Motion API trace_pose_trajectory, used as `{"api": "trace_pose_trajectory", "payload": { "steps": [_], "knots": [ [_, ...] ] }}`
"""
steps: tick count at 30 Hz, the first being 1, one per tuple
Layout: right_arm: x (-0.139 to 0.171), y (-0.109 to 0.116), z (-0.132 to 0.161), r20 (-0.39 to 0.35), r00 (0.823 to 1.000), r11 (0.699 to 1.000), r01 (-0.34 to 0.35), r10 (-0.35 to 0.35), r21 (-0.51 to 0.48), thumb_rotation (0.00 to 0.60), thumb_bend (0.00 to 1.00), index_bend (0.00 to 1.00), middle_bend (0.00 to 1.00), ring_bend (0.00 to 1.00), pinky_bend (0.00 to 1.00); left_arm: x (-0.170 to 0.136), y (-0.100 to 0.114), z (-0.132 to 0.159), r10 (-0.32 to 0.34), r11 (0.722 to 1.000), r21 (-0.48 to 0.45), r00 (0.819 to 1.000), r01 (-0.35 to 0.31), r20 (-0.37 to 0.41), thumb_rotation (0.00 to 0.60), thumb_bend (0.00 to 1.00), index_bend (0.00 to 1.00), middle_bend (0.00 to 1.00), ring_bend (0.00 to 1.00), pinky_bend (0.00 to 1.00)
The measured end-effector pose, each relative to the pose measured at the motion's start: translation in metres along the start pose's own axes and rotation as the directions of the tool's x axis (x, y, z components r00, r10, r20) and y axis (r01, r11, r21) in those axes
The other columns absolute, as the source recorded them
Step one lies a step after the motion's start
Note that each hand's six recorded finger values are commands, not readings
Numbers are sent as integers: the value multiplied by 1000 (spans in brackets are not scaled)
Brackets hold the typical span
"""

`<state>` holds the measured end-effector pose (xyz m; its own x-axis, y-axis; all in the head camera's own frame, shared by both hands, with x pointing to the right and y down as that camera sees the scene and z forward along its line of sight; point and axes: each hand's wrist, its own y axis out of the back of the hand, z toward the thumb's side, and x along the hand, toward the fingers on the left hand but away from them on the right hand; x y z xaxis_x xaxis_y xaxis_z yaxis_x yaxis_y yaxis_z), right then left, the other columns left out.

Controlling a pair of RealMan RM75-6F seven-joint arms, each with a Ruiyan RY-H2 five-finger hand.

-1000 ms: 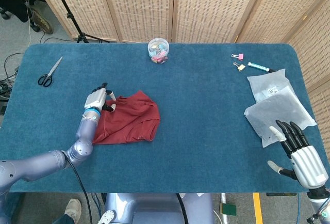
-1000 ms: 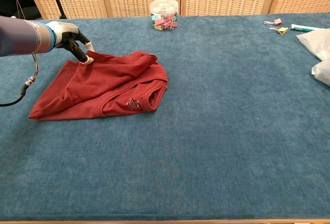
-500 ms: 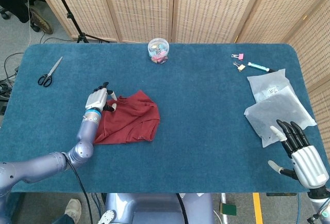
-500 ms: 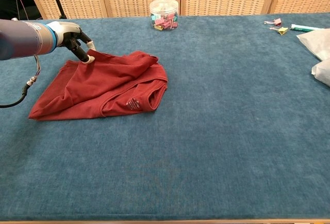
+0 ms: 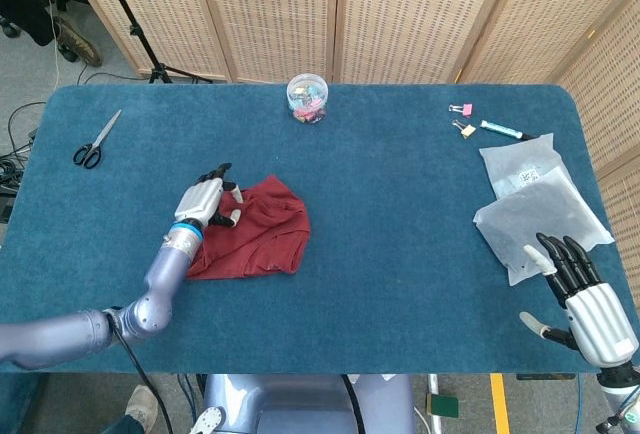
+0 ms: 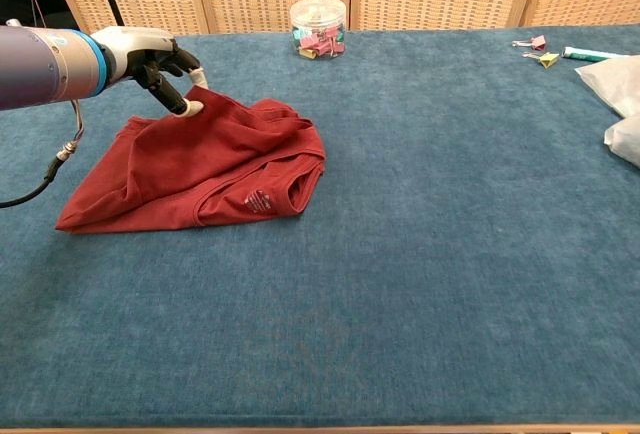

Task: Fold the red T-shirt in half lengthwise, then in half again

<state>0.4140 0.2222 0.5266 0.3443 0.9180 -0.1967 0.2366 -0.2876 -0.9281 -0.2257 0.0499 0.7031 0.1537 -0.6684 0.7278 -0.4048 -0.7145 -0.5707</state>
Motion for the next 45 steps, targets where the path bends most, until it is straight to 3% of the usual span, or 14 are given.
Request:
{"api": "trace_pose_trajectory", "payload": {
  "steps": [28,33,34,36,38,40,43,45],
  "knots": [
    [1,1,0,2,1000,1000,-4,4,-2,600,0,0,0,0,0,-40,-63,51,-103,992,94,974,85,201,600,597,729,0,0,0],
    [2,2,0,3,1000,1000,-4,4,-3,600,0,0,0,0,0,-42,-75,54,-128,988,113,968,106,216,600,492,717,0,0,0],
    [2,2,0,3,1000,1000,-4,4,-3,600,0,0,0,0,0,-42,-77,54,-133,987,116,967,110,218,600,445,665,0,0,0],
    [2,2,0,2,1000,1000,-5,5,-2,600,0,0,0,0,0,-43,-81,54,-145,985,123,965,120,220,600,351,466,0,0,0],
    [2,3,0,2,1000,1000,-4,4,-3,600,0,0,0,0,0,-43,-82,55,-147,985,126,963,121,225,600,224,161,0,0,0],
    [2,3,0,3,1000,1000,-3,3,-3,600,0,0,0,0,0,-43,-82,56,-143,985,128,961,115,236,600,121,27,0,0,0],
    [2,3,0,4,1000,1000,-3,3,-4,600,0,0,0,0,0,-45,-81,59,-135,986,132,957,103,258,600,10,0,0,0,0],
    [2,3,0,3,1000,1000,-3,3,-4,600,0,0,0,0,0,-45,-80,60,-129,987,131,953,96,273,600,0,0,0,0,0]
  ]
}}
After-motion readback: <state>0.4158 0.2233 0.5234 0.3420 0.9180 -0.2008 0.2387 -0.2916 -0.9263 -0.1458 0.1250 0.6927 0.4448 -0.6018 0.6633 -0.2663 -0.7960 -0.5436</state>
